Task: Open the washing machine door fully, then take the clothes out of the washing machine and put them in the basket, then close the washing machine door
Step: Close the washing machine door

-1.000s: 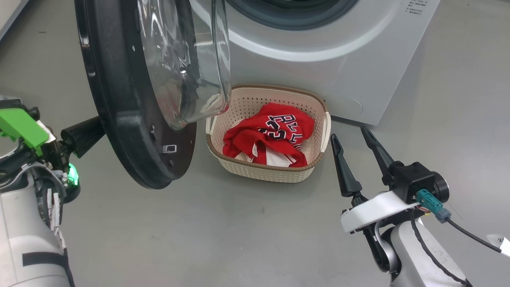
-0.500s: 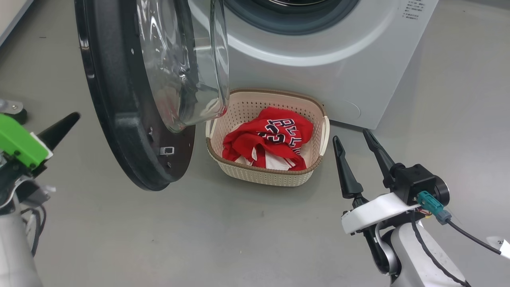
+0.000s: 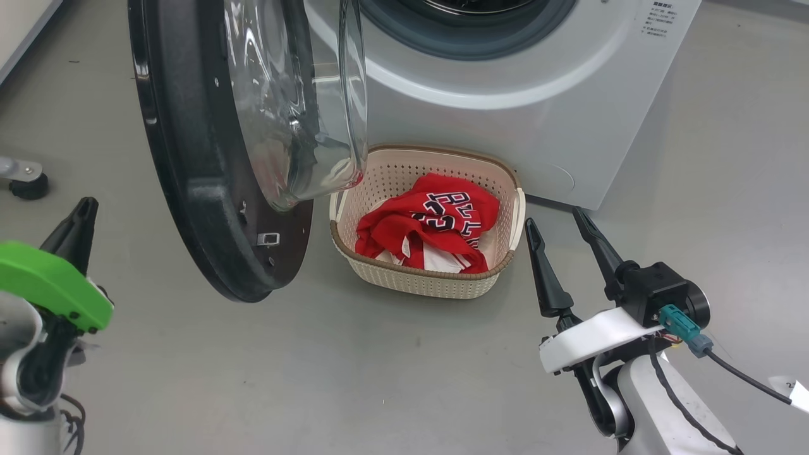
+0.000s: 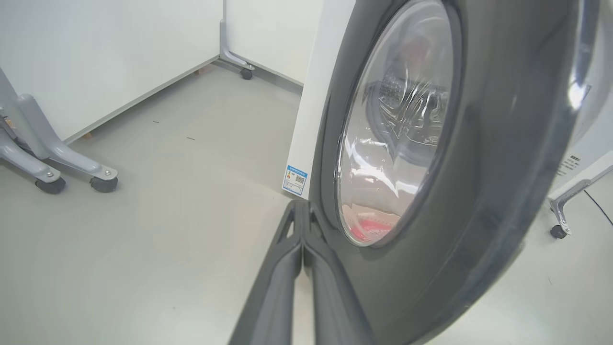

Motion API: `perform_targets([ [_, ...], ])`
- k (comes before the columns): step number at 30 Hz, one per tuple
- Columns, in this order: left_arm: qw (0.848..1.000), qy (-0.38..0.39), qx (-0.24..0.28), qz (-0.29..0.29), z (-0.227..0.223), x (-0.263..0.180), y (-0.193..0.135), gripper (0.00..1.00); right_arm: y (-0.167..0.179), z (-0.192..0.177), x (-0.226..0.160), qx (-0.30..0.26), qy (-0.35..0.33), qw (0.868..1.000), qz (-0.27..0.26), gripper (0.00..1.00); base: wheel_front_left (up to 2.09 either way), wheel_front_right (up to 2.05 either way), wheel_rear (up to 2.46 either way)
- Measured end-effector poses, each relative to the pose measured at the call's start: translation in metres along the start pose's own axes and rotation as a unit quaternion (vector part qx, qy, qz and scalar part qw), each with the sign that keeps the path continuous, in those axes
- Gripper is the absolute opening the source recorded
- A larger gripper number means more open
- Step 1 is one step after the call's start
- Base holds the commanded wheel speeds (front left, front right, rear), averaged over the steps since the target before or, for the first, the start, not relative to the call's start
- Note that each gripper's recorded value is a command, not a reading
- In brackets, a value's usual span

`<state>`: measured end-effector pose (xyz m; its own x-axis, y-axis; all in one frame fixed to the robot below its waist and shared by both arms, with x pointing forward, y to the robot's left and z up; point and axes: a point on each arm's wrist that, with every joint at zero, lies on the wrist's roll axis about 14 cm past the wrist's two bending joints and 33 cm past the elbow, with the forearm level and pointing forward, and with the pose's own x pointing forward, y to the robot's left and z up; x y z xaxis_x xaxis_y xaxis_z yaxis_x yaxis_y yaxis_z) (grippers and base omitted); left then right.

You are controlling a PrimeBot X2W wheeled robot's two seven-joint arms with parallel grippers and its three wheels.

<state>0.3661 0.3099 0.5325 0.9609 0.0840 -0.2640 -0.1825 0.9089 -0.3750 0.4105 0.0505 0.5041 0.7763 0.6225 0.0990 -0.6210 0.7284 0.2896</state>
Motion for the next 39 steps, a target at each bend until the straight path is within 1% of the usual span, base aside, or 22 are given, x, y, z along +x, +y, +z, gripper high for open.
perform_targets([
  [2, 1.0, -0.012, 0.004, 0.001, 0.001, -0.002, 0.0, 0.0, 0.0, 0.0, 0.0, 0.0, 0.0, 1.0, 0.0, 1.0, 0.0, 0.0, 0.0],
  [5, 0.999, -0.051, 0.015, 0.008, 0.006, -0.007, 0.002, 0.0, 0.001, 0.0, 0.0, -0.001, 0.001, 1.0, 0.0, 1.0, 0.0, 0.0, 0.0],
  [8, 0.996, -0.082, 0.012, 0.012, 0.007, -0.013, 0.004, 0.0, 0.001, 0.0, -0.001, -0.001, 0.001, 1.0, 0.001, 1.0, 0.0, 0.0, 0.0],
  [13, 0.994, -0.103, 0.015, 0.019, -0.007, -0.021, 0.006, 0.0, 0.002, -0.002, -0.003, -0.001, 0.003, 1.0, 0.001, 1.0, 0.0, 0.0, 0.0],
  [14, 0.994, -0.103, 0.015, 0.019, -0.007, -0.021, 0.006, 0.09, 0.002, -0.002, -0.003, -0.001, 0.003, 1.0, 0.001, 1.0, 0.0, 0.0, 0.0],
  [15, 0.994, -0.106, 0.015, 0.021, -0.01, -0.023, 0.007, 0.43, 0.002, -0.002, -0.003, -0.001, 0.003, 1.0, 0.001, 1.0, 0.0, 0.0, 0.0],
  [16, 0.993, -0.111, 0.018, 0.021, -0.011, -0.024, 0.007, 1.0, 0.003, -0.001, -0.003, -0.002, 0.003, 1.0, 0.001, 1.0, 0.0, 0.0, 0.0],
  [21, 0.993, -0.111, 0.02, 0.029, -0.026, -0.03, 0.011, 1.0, 0.004, 0.0, -0.004, -0.003, 0.001, 1.0, 0.001, 1.0, 0.0, 0.0, 0.0],
  [23, 0.993, -0.114, 0.033, 0.027, -0.028, -0.031, 0.009, 1.0, 0.004, 0.0, -0.004, -0.003, 0.001, 1.0, 0.001, 1.0, 0.0, 0.0, 0.0],
  [25, 0.992, -0.119, 0.041, 0.026, -0.029, -0.032, 0.009, 1.0, 0.004, 0.0, -0.005, -0.002, 0.002, 1.0, 0.001, 1.0, 0.0, 0.0, 0.0],
  [31, 0.989, -0.14, 0.044, 0.028, -0.027, -0.034, 0.01, 1.0, 0.004, 0.0, -0.005, -0.003, 0.001, 1.0, 0.001, 1.0, 0.0, 0.0, 0.0],
  [39, 0.988, -0.142, 0.048, 0.023, -0.034, -0.034, 0.008, 1.0, 0.005, 0.001, -0.005, -0.003, 0.0, 1.0, 0.001, 1.0, 0.0, 0.0, 0.0],
])
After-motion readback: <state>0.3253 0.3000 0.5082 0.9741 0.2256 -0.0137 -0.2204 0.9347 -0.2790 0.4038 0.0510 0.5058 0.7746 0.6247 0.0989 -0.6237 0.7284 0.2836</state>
